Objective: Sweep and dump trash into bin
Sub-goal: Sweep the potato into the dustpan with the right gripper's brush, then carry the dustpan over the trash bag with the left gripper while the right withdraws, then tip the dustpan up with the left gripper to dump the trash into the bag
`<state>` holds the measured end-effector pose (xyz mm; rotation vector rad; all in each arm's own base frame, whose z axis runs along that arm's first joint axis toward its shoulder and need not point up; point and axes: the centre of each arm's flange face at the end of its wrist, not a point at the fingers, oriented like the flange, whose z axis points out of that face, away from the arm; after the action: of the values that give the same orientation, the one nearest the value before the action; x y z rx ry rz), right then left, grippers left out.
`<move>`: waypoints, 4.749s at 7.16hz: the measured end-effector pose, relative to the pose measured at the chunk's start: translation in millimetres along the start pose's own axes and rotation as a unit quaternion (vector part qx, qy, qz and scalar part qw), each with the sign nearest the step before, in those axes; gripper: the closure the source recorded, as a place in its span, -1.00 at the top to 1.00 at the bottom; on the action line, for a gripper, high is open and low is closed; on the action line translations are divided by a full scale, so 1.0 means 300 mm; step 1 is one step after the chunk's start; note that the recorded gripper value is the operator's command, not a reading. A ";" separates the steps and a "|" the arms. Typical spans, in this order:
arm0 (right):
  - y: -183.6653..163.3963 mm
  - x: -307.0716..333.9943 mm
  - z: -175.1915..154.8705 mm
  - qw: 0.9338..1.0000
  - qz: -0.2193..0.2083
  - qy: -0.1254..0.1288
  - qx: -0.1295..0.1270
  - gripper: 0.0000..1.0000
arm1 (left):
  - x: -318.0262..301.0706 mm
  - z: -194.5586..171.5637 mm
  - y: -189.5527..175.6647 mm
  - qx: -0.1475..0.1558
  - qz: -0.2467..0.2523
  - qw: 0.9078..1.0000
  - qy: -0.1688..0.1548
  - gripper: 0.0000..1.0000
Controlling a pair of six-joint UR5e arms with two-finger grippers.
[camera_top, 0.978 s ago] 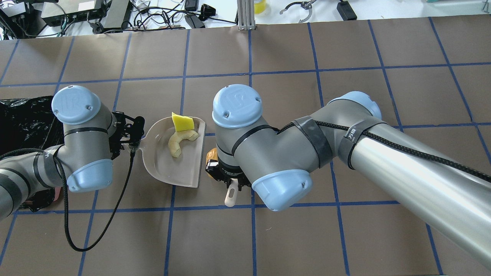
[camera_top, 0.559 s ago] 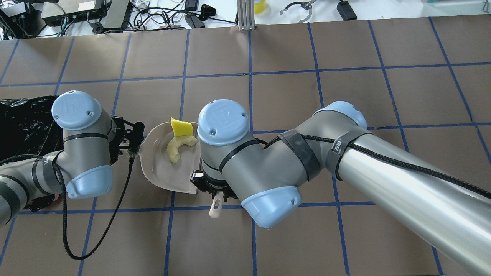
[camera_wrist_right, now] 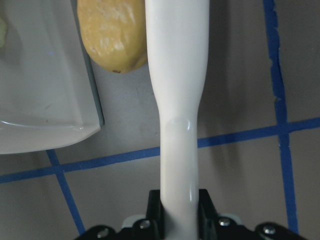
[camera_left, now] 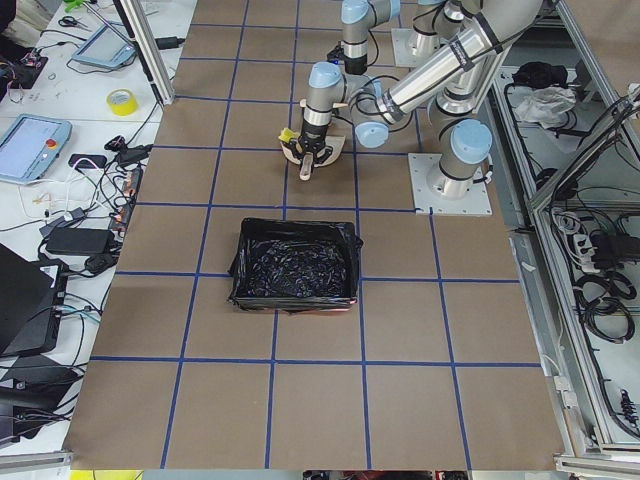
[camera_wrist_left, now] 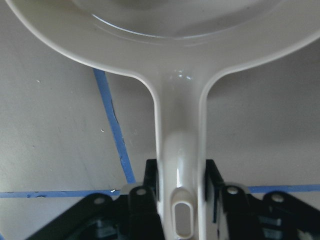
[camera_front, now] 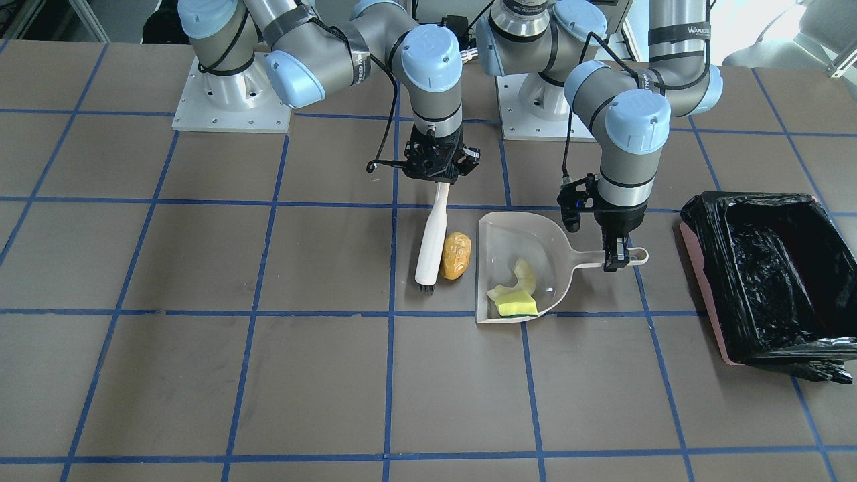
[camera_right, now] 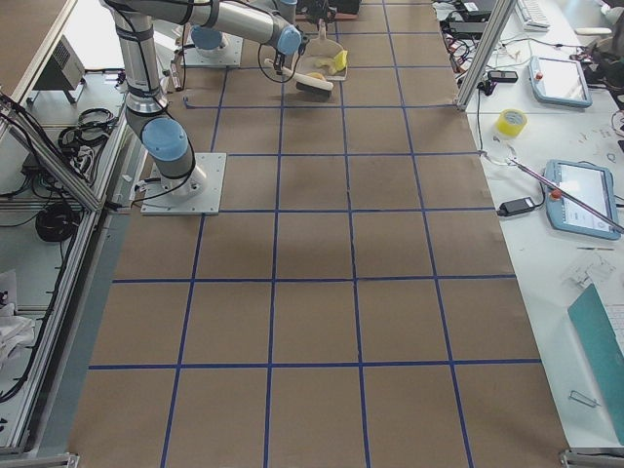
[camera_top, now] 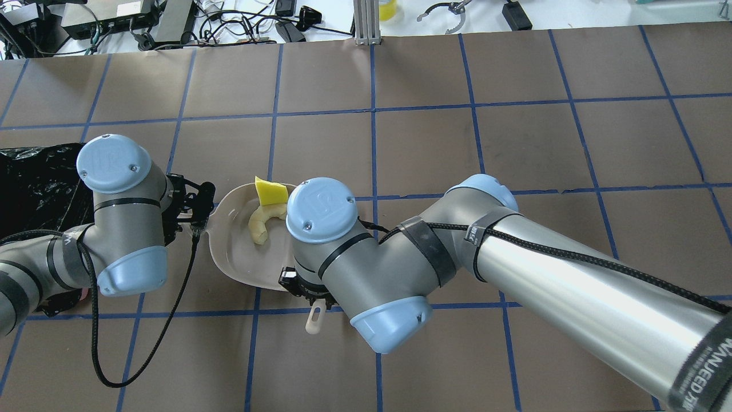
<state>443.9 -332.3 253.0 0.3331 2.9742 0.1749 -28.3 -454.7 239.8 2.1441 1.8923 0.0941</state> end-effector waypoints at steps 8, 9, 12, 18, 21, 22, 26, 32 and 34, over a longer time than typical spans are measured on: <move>0.100 -0.275 -0.005 0.997 0.035 -0.070 0.025 -1.00 | -0.007 -0.002 0.009 0.001 -0.002 1.000 -0.001 -1.00; 0.120 -0.284 -0.005 0.997 0.038 -0.069 0.024 -1.00 | -0.008 -0.001 0.014 0.002 -0.003 1.000 -0.002 -1.00; 0.174 -0.308 -0.007 0.997 0.037 -0.065 0.023 -1.00 | -0.027 -0.001 0.025 0.007 -0.006 1.000 -0.006 -1.00; -0.028 -0.177 -0.035 0.999 -0.012 0.007 0.045 -1.00 | -0.052 0.007 0.101 0.047 -0.021 0.998 -0.019 -1.00; -0.249 0.034 -0.218 0.998 -0.034 0.034 0.033 -1.00 | -0.065 -0.004 0.312 0.160 -0.056 0.985 -0.030 -1.00; -0.359 0.160 -0.299 0.998 -0.045 0.041 0.023 -1.00 | -0.099 -0.065 0.430 0.212 -0.089 0.972 -0.040 -1.00; -0.841 0.842 -0.444 0.997 -0.052 0.053 0.021 -1.00 | -0.020 -0.264 1.046 0.282 -0.188 0.939 -0.062 -1.00; -1.071 1.454 -0.435 0.987 -0.114 0.107 0.049 -1.00 | 0.399 -0.364 1.710 0.048 -0.127 0.991 0.016 -1.00; -1.063 1.478 -0.378 0.988 -0.100 0.101 0.052 -1.00 | 0.371 -0.418 1.740 -0.051 -0.114 0.990 0.057 -1.00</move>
<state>-69.0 -551.5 265.3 0.0266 3.1996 0.0335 460.8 -378.8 475.6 1.8784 2.1338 0.2657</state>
